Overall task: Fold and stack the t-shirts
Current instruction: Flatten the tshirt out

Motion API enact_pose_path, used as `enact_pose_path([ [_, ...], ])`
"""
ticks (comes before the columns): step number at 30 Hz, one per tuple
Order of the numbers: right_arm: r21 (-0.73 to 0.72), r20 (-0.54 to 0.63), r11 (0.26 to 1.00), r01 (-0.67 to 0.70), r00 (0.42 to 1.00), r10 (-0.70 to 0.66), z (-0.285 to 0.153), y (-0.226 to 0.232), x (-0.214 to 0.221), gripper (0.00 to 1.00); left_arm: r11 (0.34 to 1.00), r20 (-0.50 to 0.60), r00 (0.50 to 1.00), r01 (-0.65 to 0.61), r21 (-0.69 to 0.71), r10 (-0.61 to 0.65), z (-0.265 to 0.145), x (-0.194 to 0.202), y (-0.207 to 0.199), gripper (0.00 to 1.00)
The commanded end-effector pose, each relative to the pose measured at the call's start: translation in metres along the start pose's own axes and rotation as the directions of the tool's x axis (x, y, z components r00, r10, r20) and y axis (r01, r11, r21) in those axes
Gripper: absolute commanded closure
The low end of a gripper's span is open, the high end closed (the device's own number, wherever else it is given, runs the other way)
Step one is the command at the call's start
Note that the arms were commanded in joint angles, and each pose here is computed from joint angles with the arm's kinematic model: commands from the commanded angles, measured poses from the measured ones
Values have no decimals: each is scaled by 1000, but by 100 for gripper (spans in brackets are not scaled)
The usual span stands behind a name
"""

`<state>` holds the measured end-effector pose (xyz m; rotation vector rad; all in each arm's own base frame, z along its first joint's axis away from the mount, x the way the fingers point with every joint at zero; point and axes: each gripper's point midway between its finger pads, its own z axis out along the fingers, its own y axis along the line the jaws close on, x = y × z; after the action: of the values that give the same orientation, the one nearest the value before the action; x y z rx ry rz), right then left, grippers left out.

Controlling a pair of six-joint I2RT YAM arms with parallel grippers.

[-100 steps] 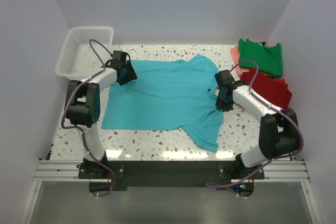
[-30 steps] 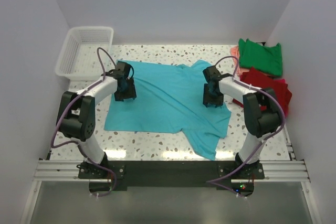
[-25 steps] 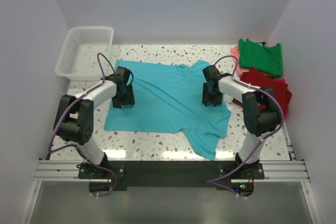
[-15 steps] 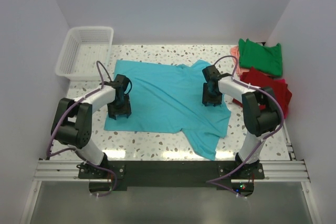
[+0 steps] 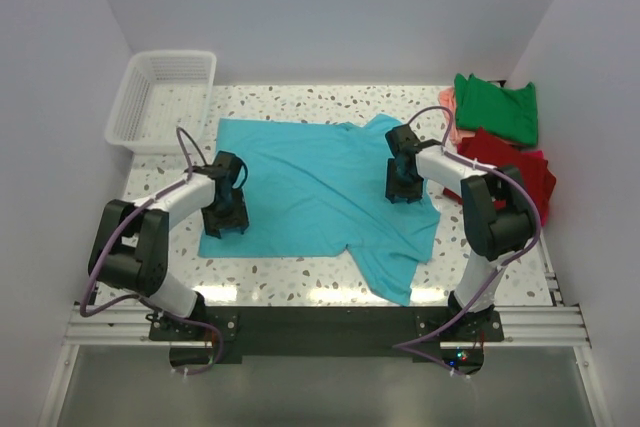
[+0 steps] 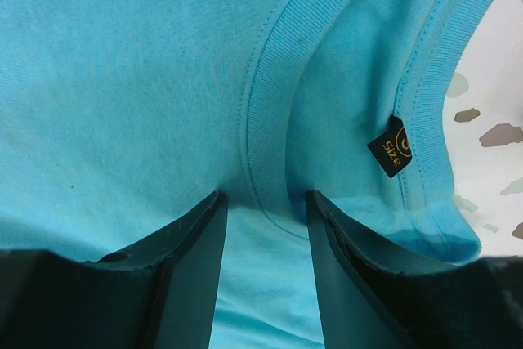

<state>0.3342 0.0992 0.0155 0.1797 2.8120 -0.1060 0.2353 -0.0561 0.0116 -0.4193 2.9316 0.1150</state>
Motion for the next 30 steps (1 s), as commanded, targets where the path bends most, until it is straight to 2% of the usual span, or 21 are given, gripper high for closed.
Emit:
enact_pose_path([
  [1, 104, -142, 993, 53, 989, -38, 9, -29, 43, 52, 997, -115, 993, 12, -82, -22, -5, 40, 23, 37],
  [17, 114, -195, 993, 42, 981, -20, -3, -47, 83, 53, 993, -131, 989, 52, -110, -66, -28, 60, 37, 35],
  [21, 110, -160, 994, 29, 987, -11, -8, -47, 74, 55, 992, -111, 992, 54, -115, -67, -33, 55, 38, 35],
  [24, 103, -85, 995, 19, 996, -10, -20, -42, 47, 57, 992, -24, 998, 59, -114, -62, -47, 27, 35, 36],
  [26, 100, -50, 995, 21, 999, -16, -31, -40, 33, 55, 992, 72, 995, 74, -98, -67, -66, -6, 28, 36],
  [30, 82, 89, 997, -10, 996, 3, -64, -31, -22, 53, 994, 249, 964, 106, -23, -97, -104, -68, 6, 35],
])
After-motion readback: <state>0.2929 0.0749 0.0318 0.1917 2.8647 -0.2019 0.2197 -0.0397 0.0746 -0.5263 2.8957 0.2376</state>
